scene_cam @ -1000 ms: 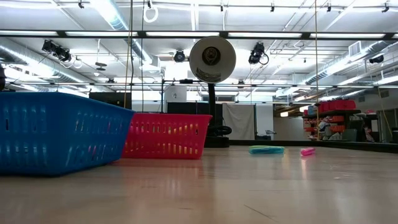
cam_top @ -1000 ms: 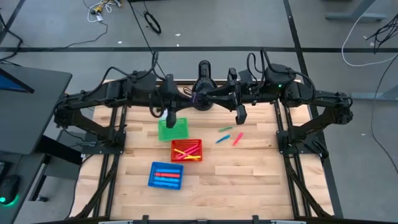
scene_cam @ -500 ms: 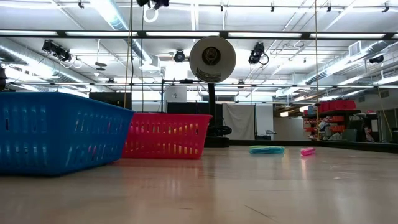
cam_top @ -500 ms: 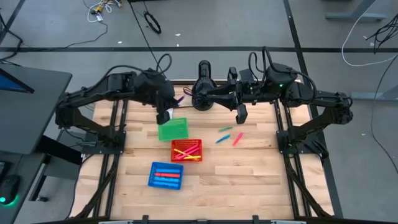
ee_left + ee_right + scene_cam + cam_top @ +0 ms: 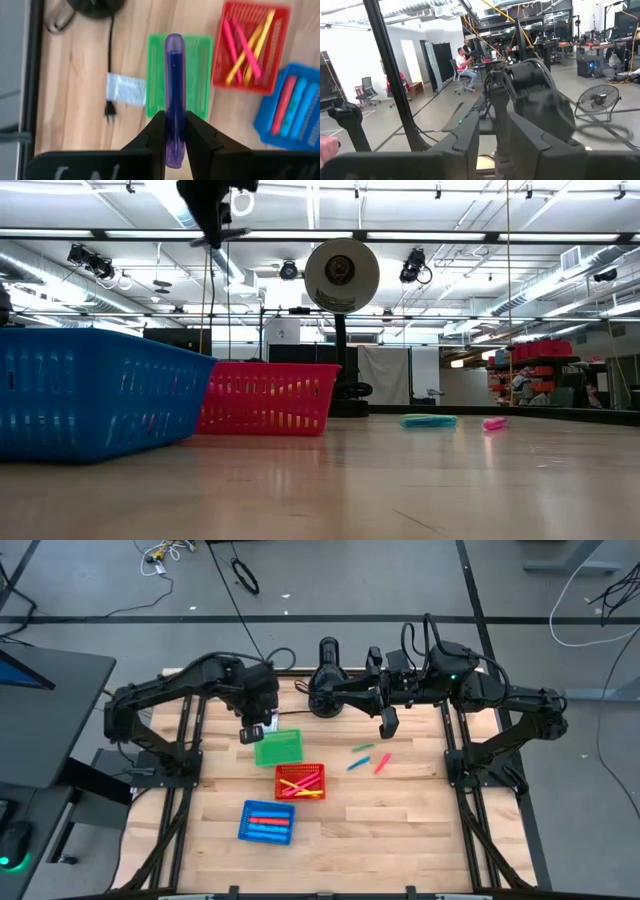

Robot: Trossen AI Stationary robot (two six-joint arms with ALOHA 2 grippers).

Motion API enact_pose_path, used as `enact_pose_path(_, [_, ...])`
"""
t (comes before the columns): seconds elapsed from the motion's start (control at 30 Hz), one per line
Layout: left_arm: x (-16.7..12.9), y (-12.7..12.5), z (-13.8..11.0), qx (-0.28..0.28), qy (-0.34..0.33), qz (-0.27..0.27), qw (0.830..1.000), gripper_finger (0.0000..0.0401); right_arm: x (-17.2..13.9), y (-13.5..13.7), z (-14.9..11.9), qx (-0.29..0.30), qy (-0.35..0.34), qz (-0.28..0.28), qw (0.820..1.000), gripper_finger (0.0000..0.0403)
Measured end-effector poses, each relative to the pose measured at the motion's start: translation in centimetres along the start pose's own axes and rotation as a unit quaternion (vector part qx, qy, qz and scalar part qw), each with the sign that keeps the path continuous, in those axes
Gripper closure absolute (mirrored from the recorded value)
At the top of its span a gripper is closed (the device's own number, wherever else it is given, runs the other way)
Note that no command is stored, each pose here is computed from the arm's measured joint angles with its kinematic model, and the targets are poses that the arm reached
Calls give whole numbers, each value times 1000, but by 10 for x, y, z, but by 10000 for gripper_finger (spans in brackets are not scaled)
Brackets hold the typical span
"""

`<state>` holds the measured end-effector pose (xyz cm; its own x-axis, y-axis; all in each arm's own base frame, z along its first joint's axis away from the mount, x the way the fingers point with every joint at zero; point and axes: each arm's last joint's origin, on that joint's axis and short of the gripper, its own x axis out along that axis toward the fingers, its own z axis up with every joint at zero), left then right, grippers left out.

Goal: Pick & Place Markers
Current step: Put the purple pen into the green bin

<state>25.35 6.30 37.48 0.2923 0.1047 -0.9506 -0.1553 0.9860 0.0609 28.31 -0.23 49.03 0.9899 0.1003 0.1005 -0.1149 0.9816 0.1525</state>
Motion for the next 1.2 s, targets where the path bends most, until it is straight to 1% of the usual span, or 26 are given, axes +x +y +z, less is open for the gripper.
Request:
enact_pose_path(0.17, [18, 0, 2, 13, 74, -1, 997, 351, 0, 0, 0, -8, 0, 0, 1000, 300])
enact_pose_path(0.27, [28, 0, 7, 15, 92, 1, 996, 351, 0, 0, 0, -14, -2, 0, 1000, 300])
enact_pose_path(0.4, [39, 0, 13, 16, 100, 1, 995, 351, 0, 0, 0, -14, -3, 0, 1000, 300])
enact_pose_path(0.53, [51, 0, 18, 9, 69, 2, 998, 351, 0, 0, 0, -14, -2, 0, 1000, 300])
enact_pose_path(0.6, [63, 0, 13, 1, 83, 0, 997, 351, 0, 0, 0, -13, -2, 0, 1000, 300])
enact_pose_path(0.67, [74, -4, 8, 4, 102, 2, 995, 351, 0, 0, 0, -13, -2, 0, 1000, 300])
enact_pose_path(0.77, [92, -12, 7, 17, 88, 4, 996, 351, 0, 0, 0, -13, -2, 0, 1000, 300])
enact_pose_path(0.93, [123, -23, -1, 33, 115, -6, 993, 351, 0, 0, 0, -14, -2, 0, 1000, 300])
enact_pose_path(1.07, [140, -25, -3, 39, 111, -7, 993, 351, 0, 0, 0, -14, -2, 0, 1000, 300])
enact_pose_path(1.2, [158, -27, -4, 39, 127, -16, 991, 351, 0, 0, 0, -15, -2, 0, 1000, 300])
